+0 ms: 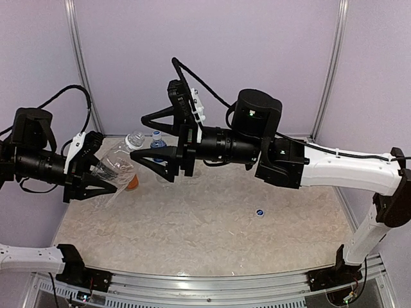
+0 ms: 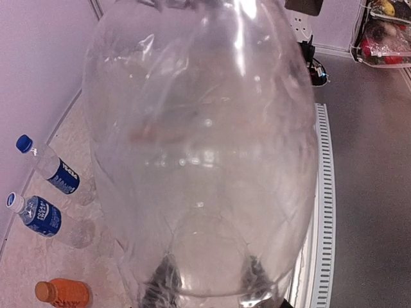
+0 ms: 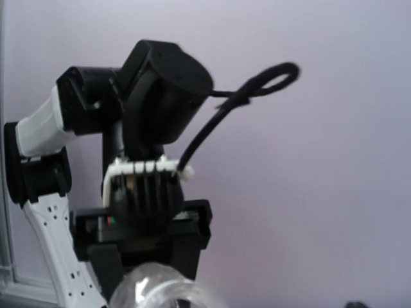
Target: Unscrew the bottle caps
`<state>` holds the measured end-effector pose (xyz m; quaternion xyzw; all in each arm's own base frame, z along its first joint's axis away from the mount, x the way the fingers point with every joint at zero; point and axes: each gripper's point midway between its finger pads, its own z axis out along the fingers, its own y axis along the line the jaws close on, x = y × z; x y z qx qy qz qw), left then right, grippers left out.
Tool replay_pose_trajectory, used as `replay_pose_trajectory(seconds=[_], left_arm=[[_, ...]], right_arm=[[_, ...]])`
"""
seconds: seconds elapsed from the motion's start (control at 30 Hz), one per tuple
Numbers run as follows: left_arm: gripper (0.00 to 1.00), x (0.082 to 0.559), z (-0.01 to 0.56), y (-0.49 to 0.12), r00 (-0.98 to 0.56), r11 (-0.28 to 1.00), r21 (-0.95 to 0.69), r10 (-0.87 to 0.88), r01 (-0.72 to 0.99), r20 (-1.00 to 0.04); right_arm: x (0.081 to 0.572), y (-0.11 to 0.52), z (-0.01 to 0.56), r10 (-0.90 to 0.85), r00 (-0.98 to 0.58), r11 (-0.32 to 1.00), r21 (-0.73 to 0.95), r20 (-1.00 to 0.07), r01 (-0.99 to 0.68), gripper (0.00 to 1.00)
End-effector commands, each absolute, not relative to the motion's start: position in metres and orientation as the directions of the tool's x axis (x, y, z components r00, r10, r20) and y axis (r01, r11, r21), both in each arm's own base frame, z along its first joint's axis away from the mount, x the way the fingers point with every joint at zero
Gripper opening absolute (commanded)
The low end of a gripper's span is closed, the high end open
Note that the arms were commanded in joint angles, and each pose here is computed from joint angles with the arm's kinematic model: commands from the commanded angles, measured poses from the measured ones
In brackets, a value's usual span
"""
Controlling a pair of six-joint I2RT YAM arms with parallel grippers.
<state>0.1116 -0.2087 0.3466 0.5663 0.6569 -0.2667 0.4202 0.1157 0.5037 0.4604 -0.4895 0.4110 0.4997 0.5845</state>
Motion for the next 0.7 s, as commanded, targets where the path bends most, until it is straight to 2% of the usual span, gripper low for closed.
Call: replay_pose_trajectory(seconds=[0.0, 0.1, 0.3, 0.43, 0.53, 0.67], left_arm=[[0.26, 0.112, 0.350, -0.213, 0.008, 0.204, 0.126, 0.499, 0.971, -0.866], [0.26, 0.113, 0.350, -0.214, 0.016, 0.201, 0.133, 0.498, 0.971, -0.867], [0.26, 0.114, 0.353, -0.216, 0.030, 0.194, 0.145, 0.496, 0.970, -0.868], [0.26, 0.114, 0.352, -0.217, 0.031, 0.191, 0.145, 0.500, 0.971, -0.865], [0.26, 0.115, 0.351, -0.217, 0.029, 0.192, 0.144, 0.501, 0.971, -0.865], [0.26, 0.115, 0.352, -0.218, 0.030, 0.195, 0.146, 0.501, 0.970, -0.865]], right_arm=[[0.106, 0.521, 0.472, 0.271, 0.169, -0.058, -0.191, -0.948, -0.980, 0.81], [0.109, 0.528, 0.473, 0.243, 0.125, -0.075, -0.147, -0.962, -0.986, 0.71], [0.105, 0.534, 0.461, 0.211, 0.094, -0.118, -0.121, -0.973, -0.986, 0.43], [0.101, 0.533, 0.458, 0.212, 0.082, -0.144, -0.114, -0.974, -0.983, 0.38], [0.100, 0.534, 0.458, 0.210, 0.077, -0.152, -0.110, -0.975, -0.982, 0.32], [0.103, 0.535, 0.457, 0.202, 0.066, -0.143, -0.096, -0.977, -0.985, 0.00]])
